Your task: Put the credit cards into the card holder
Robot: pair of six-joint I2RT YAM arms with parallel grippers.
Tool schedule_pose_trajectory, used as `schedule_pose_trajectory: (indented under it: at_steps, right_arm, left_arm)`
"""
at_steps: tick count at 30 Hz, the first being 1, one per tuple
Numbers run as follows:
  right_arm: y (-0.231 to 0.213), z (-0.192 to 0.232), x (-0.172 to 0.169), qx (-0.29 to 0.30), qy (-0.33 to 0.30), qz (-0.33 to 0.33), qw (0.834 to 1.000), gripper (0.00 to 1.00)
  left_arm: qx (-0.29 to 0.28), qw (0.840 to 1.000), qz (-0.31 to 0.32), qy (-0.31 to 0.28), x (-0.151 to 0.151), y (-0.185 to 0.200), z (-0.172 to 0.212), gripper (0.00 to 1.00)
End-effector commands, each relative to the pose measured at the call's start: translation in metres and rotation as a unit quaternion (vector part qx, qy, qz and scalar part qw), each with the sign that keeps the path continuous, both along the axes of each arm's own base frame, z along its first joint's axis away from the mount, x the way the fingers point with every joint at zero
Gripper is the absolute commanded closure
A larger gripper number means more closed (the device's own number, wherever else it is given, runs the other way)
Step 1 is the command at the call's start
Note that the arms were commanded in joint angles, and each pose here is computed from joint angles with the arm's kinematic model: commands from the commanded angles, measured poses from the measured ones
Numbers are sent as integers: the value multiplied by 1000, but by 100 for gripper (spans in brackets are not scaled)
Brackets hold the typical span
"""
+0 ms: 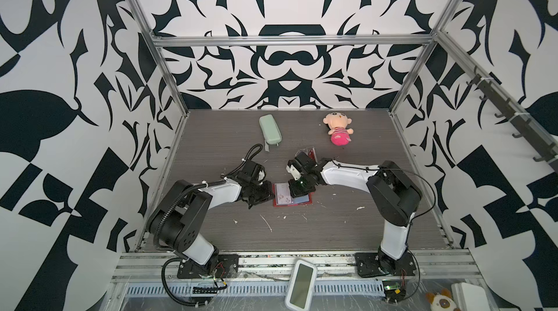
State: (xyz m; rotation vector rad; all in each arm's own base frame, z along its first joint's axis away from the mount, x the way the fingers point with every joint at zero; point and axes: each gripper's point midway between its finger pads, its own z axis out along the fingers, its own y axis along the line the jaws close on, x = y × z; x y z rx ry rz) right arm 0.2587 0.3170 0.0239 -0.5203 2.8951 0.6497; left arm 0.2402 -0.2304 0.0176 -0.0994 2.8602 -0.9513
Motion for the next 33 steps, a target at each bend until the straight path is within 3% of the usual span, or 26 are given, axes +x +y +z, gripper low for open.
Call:
schedule_pose_trajectory:
  at_steps: [1, 7, 11, 17, 29, 33]
  right_arm:
    - [5, 22, 4, 16, -35, -1, 999, 100]
    - [-32, 34, 16, -66, -87, -37, 993, 87]
    - [-45, 47, 18, -85, -109, -46, 989, 74]
    - [-62, 49, 17, -124, -114, -57, 984, 64]
    - [-62, 23, 7, -140, -76, -43, 986, 61]
    - [-61, 20, 7, -136, -74, -44, 987, 76]
  left_arm:
    - [57, 997, 0, 49, -22, 20, -25, 100]
    - [73, 997, -2, 36, -17, 24, -15, 100]
    - [73, 997, 0, 29, -15, 24, -9, 100]
    - [77, 997, -2, 24, -13, 24, -2, 100]
    - [88, 996, -8, 9, -6, 23, 11, 100]
    - [93, 996, -9, 3, -5, 23, 15, 100]
